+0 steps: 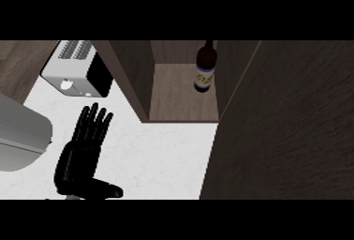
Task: Pick up the wine, place it into the cabinet and close the cabinet
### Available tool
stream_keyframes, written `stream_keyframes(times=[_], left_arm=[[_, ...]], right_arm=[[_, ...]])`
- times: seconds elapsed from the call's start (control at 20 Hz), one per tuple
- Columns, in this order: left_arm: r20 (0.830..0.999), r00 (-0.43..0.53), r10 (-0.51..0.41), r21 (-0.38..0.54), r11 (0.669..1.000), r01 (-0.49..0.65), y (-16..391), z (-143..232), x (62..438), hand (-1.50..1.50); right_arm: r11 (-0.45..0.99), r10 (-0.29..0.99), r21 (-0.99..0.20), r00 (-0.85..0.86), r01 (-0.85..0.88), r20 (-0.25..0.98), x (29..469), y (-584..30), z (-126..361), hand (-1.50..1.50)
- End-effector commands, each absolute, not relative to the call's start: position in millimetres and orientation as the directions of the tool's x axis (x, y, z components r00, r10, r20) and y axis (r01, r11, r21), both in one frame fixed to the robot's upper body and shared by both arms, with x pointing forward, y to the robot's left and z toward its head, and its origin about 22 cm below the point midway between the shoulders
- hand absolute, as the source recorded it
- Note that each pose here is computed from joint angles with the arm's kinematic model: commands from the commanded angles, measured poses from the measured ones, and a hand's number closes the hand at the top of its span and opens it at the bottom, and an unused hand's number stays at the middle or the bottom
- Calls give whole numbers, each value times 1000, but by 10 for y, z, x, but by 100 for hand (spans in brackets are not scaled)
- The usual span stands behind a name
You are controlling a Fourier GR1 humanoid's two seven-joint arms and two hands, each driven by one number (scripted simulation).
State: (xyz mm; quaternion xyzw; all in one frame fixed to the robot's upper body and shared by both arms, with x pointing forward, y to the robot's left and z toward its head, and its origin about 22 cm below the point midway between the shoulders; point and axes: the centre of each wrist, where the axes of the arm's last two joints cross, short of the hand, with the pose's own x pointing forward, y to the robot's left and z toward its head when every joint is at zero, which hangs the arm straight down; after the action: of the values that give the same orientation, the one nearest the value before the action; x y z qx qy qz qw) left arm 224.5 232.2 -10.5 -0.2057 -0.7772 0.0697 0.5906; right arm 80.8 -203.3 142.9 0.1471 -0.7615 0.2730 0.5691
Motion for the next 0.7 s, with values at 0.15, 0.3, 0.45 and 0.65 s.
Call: stream_keyframes(times=[0.15, 0.3, 0.45, 0.65], left_arm=[[904, -251, 347, -307, 933, 186, 2879, -12, 2147, -150], [891, -268, 365, -326, 928, 181, 2966, -30, 2198, -150], [895, -266, 359, -321, 931, 176, 3213, 9, 2164, -150], [902, -268, 338, -295, 936, 190, 3402, 115, 2225, -150]], right_arm=[[734, -71, -154, -300, -662, 951, 542, -1948, 1853, 150], [724, -83, -150, -300, -674, 950, 475, -1938, 1931, 150], [726, -63, -170, -310, -666, 949, 526, -1920, 1957, 150], [714, -70, -160, -298, -682, 952, 624, -1821, 1824, 150]])
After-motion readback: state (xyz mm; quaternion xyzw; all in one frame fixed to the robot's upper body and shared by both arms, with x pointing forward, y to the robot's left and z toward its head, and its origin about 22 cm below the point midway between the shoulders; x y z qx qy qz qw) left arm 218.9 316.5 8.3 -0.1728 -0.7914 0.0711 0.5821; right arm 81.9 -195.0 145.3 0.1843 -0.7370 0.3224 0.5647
